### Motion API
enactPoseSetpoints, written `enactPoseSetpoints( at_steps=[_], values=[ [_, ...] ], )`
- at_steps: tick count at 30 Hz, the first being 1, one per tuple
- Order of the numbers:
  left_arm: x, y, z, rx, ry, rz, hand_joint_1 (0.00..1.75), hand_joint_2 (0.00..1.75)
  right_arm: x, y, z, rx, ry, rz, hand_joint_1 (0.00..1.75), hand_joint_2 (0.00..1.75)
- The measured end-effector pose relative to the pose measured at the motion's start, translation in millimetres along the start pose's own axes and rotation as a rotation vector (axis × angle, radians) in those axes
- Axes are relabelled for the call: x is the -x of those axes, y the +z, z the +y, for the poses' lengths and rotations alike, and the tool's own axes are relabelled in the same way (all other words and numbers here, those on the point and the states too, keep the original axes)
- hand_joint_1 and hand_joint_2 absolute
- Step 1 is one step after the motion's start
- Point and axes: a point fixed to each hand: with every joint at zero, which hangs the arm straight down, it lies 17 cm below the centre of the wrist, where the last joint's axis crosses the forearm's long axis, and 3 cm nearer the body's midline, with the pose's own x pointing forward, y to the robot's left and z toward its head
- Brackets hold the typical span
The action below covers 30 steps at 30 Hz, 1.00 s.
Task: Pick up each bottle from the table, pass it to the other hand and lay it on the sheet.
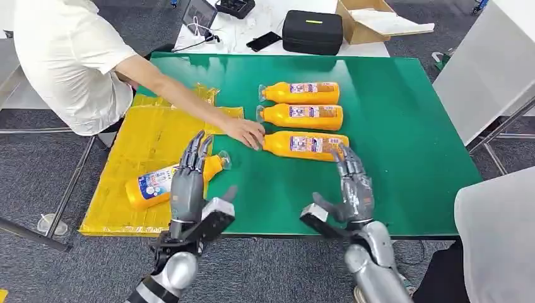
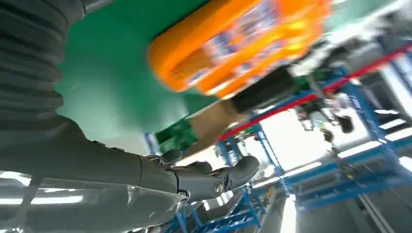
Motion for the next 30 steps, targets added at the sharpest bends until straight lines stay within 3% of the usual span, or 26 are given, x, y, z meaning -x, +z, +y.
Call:
enactPoseSetpoints(
  at_steps=[5, 16, 26, 30],
  values=[
    [-37.5, -4.8, 1.7, -0.032, 0.056, -0.077, 0.00, 1.75, 35.7, -11.7, -0.1, -0.032, 0.060, 0.033, 0.00, 1.75],
    [-59.3, -1.2, -16.9, 0.022, 0.191, -0.101, 0.00, 1.75, 108.8, -21.8, 8.3, -0.131, 0.170, 0.192, 0.00, 1.75],
    [-69.3, 1.3, -25.7, 0.047, 0.243, -0.114, 0.00, 1.75, 122.7, -21.8, 25.6, -0.210, 0.155, 0.235, 0.00, 1.75],
    [-71.0, -1.7, -25.6, 0.047, 0.256, -0.122, 0.00, 1.75, 116.1, -20.1, 44.6, -0.273, 0.064, 0.249, 0.00, 1.75]
  ],
)
